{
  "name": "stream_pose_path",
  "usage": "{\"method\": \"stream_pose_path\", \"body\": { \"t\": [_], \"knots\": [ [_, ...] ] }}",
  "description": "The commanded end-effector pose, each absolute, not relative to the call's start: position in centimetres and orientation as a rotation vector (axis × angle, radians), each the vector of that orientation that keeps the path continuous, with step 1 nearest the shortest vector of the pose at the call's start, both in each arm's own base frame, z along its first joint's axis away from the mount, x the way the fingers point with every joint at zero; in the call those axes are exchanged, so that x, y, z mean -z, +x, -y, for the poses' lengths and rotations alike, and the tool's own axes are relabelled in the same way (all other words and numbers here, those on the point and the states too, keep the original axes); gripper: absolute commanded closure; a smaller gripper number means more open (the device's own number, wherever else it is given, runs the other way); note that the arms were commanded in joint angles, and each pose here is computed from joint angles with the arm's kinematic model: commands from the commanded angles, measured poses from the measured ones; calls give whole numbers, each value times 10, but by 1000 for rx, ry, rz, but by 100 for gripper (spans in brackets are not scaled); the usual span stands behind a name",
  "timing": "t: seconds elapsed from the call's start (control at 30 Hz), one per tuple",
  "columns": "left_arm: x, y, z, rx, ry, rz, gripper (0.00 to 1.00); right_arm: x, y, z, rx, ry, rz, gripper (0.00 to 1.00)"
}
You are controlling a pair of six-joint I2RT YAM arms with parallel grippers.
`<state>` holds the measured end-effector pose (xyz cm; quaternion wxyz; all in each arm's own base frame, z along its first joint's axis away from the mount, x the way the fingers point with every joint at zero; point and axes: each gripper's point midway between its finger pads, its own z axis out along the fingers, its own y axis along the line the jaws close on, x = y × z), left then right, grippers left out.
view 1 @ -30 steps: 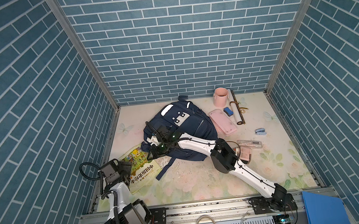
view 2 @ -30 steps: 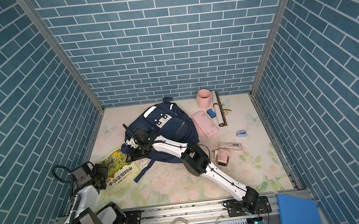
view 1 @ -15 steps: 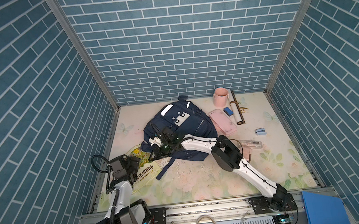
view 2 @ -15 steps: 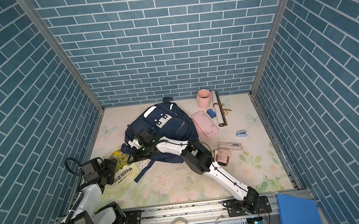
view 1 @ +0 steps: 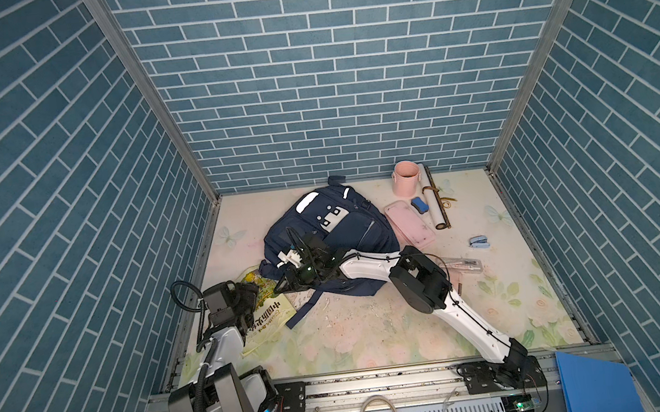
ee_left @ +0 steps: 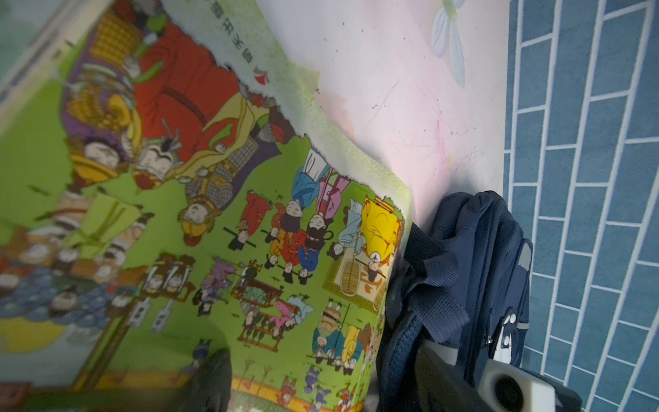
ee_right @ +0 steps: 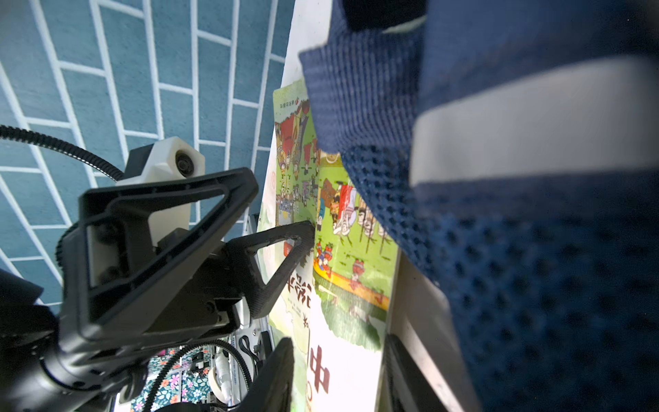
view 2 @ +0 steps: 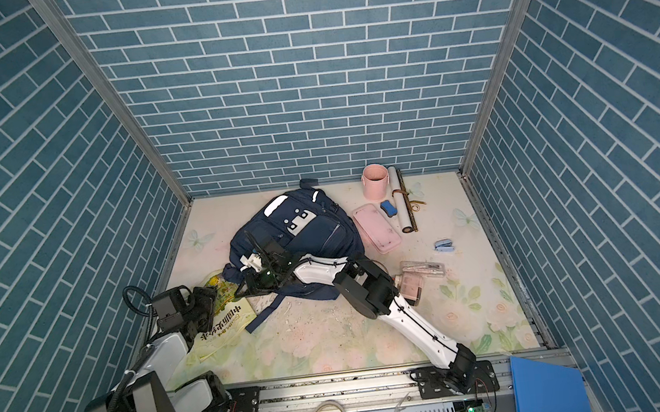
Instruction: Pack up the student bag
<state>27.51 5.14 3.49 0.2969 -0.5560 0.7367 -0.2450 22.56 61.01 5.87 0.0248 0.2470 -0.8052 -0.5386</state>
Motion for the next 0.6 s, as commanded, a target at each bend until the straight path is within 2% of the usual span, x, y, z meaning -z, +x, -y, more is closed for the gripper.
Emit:
{"method": "stream_pose_path", "body": {
  "t": [0.0, 0.3, 0.47, 0.57],
  "knots": [
    [42, 189, -10, 602, -1800, -2259, 18, -72, 201, -624, 1675, 786, 2426, 61],
    [41, 193, -8, 632, -1784, -2269, 18, -51, 178, -629, 1587, 743, 2386, 61],
    [38, 192, -12, 625, -1787, -2257, 18, -43, 179, -630, 1556, 721, 2390, 75],
    [33, 194, -15, 619, -1772, -2256, 18, -48, 182, -629, 1561, 736, 2416, 78]
  ]
}}
